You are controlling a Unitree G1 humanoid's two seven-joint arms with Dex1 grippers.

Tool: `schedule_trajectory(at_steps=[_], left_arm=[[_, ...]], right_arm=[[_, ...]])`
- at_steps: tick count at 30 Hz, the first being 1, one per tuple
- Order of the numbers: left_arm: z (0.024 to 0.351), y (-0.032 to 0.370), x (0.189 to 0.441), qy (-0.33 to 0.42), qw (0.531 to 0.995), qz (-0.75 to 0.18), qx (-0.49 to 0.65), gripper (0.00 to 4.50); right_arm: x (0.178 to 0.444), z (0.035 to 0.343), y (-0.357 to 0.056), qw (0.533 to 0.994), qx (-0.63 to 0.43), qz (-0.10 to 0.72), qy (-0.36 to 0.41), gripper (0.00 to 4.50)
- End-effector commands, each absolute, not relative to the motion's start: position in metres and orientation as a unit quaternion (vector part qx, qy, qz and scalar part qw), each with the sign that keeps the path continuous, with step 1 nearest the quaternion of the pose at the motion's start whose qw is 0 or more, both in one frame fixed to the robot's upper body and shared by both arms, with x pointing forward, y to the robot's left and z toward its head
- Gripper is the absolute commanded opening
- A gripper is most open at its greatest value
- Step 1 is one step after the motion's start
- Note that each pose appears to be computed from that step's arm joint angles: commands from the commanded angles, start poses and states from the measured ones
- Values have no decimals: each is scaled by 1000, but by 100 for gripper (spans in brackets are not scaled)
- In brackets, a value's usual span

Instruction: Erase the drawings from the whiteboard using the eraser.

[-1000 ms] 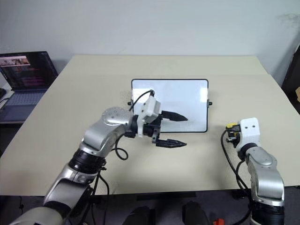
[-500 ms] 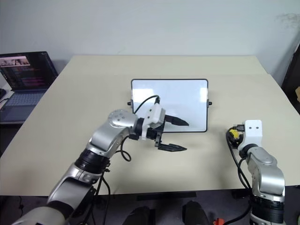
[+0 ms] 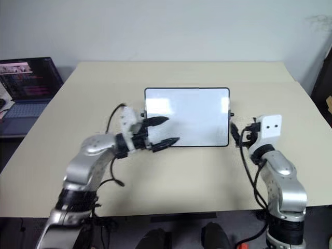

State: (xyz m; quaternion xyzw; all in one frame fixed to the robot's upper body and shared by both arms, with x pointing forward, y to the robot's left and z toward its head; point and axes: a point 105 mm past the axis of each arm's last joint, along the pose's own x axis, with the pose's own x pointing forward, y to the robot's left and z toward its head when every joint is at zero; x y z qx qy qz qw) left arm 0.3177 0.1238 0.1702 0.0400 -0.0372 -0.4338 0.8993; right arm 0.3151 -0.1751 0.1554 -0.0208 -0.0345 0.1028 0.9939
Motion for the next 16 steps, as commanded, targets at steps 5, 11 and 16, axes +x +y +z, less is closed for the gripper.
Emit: schedule_trajectory(at_steps=[5, 11, 16], left_arm=[[164, 178, 315, -62, 980, -186, 31, 450], [144, 192, 313, -53, 994, -86, 48, 450], [130, 198, 308, -41, 998, -42, 33, 450]], right_arm=[[272, 129, -176, 992, -25, 95, -75, 447], [253, 111, -182, 994, 0, 88, -62, 447], [259, 103, -181, 995, 17, 88, -41, 447]])
